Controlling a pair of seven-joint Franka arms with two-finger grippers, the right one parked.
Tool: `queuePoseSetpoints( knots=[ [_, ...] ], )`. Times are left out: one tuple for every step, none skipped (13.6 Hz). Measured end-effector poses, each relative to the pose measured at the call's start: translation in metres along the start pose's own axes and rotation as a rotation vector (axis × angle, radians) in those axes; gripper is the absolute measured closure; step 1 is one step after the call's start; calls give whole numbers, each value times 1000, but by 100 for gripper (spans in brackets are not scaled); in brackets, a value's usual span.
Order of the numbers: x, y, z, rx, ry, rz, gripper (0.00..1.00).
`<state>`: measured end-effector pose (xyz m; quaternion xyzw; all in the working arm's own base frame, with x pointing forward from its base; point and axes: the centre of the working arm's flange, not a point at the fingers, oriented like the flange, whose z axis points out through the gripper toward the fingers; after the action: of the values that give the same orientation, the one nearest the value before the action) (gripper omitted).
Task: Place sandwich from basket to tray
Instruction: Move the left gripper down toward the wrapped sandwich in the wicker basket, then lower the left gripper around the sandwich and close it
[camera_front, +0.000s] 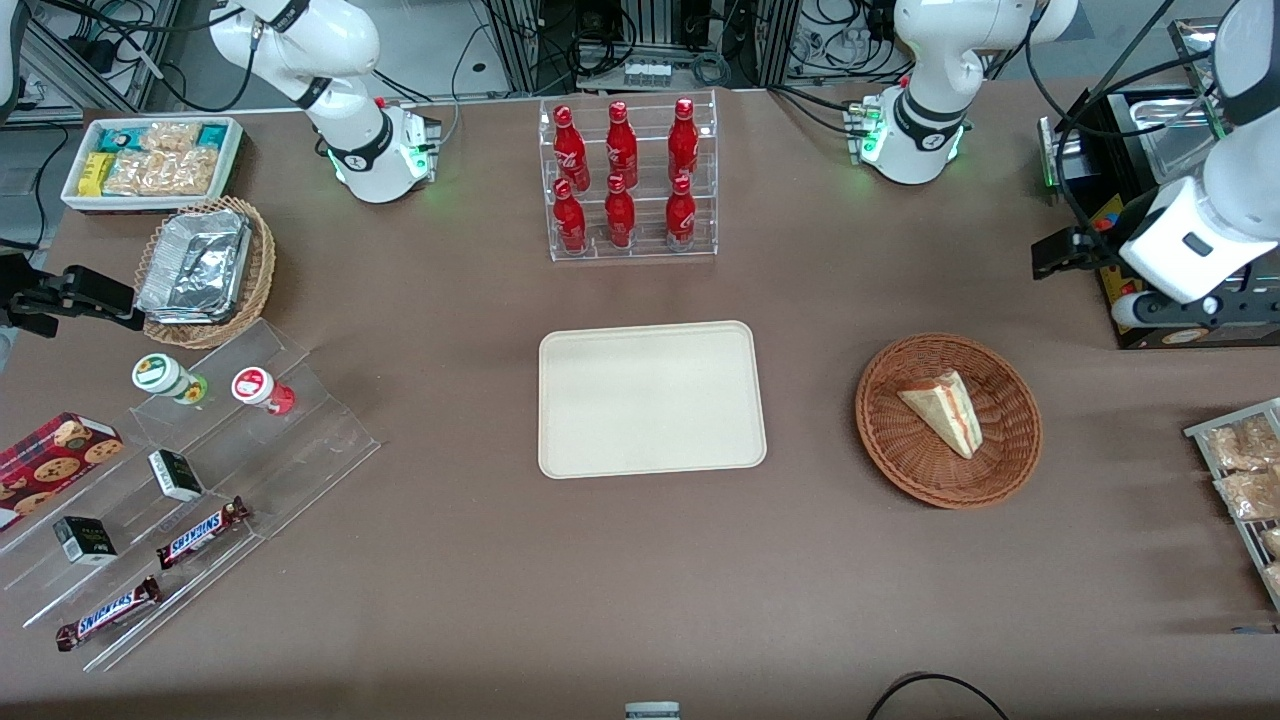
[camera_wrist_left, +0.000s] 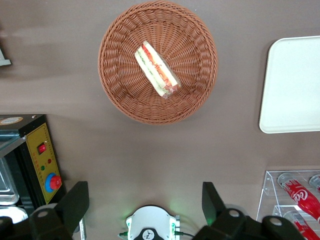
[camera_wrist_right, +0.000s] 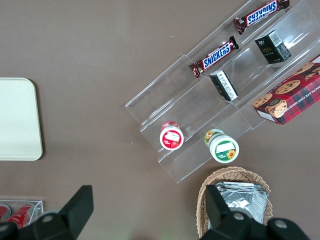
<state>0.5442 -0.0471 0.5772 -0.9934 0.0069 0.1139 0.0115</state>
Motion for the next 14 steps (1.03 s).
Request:
queuePoseSetpoints(
  knots=[
    [5,0,12,0,-6,0,0],
    [11,1,26,0,-6,1,0],
    [17,2,43,0,-3,1,0],
    [23,2,62,0,0,1,0],
    [28,2,80,0,3,1,0],
    [33,2,99,-1,9,1,0],
    [38,2,118,-2,16,-1,0],
    [42,0,135,-4,23,-4,0],
    [46,-1,152,-5,26,-7,0],
    [50,-2,167,-6,23,-14,0],
    [55,-3,180,-6,17,-24,0],
    [60,-3,192,-7,13,-35,0],
    [65,-3,202,-8,11,-60,0],
    [70,-3,210,-8,9,-118,0]
  ],
)
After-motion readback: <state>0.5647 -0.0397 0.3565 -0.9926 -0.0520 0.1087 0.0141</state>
